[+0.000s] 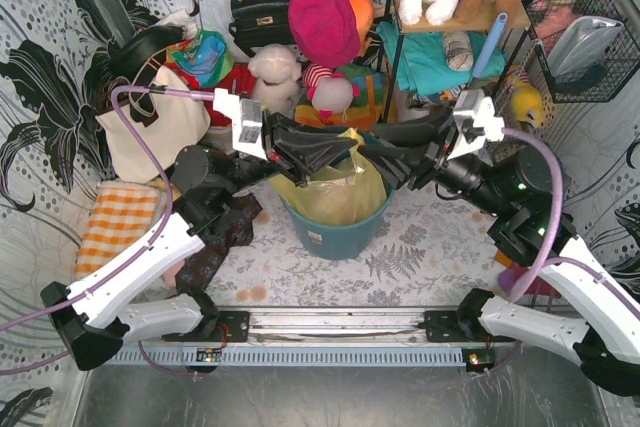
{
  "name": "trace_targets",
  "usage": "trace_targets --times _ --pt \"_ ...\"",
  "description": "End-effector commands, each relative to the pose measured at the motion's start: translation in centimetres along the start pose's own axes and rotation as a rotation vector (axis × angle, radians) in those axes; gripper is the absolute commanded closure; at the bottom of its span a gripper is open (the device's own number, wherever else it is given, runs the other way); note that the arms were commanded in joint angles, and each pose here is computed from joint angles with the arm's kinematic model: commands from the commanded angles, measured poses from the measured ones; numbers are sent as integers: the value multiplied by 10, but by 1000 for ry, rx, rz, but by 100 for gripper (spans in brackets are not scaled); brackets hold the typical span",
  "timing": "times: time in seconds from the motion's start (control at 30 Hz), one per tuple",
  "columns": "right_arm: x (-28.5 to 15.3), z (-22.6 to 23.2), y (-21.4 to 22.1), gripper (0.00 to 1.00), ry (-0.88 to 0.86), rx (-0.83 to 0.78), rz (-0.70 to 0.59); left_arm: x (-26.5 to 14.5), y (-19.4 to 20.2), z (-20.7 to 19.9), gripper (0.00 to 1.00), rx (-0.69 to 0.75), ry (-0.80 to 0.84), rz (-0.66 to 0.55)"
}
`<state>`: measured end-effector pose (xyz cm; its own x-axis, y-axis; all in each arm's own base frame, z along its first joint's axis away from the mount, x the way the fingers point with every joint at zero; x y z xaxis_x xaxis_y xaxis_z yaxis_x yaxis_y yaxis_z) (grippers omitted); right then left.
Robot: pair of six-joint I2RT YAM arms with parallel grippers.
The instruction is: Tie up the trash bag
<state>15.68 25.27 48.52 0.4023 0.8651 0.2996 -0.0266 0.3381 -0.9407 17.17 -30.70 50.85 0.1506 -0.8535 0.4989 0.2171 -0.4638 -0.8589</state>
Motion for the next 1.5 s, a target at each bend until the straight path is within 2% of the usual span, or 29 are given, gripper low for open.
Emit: trace_targets --times 0.0,0.3,0.63,1.03,1.27,1.33,1.47 --pt "7 -4 -40 54 80 63 -66 -10 -16 -11 100 41 33 -56" --pt "58 4 -55 48 7 122 32 -27 -8 -25 100 36 68 -52" --pt "106 8 -35 34 -90 178 150 -42 1 -35 100 42 88 -31" --pt "126 24 -25 26 -233 228 166 -53 4 -36 100 31 54 -20" --pt "134 38 -15 25 -268 217 178 -55 8 -29 100 33 8 7" --pt "139 41 -12 29 -262 209 182 -55 7 -28 100 38 0 10" --pt "143 38 -11 57 -236 200 186 -55 3 -26 100 51 -11 7"
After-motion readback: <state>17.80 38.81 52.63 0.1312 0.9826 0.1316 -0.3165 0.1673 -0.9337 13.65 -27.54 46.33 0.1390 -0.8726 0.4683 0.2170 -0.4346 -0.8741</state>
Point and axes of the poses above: each gripper's point midway between its finger pads, its own x axis out along the fingers, its own z axis along the line the jaws close on, y = z × x, the point moved 1 cm from there along -x, back along the fingers, and after that the axes turned 9 degrees about x, right-handed, at the moved point
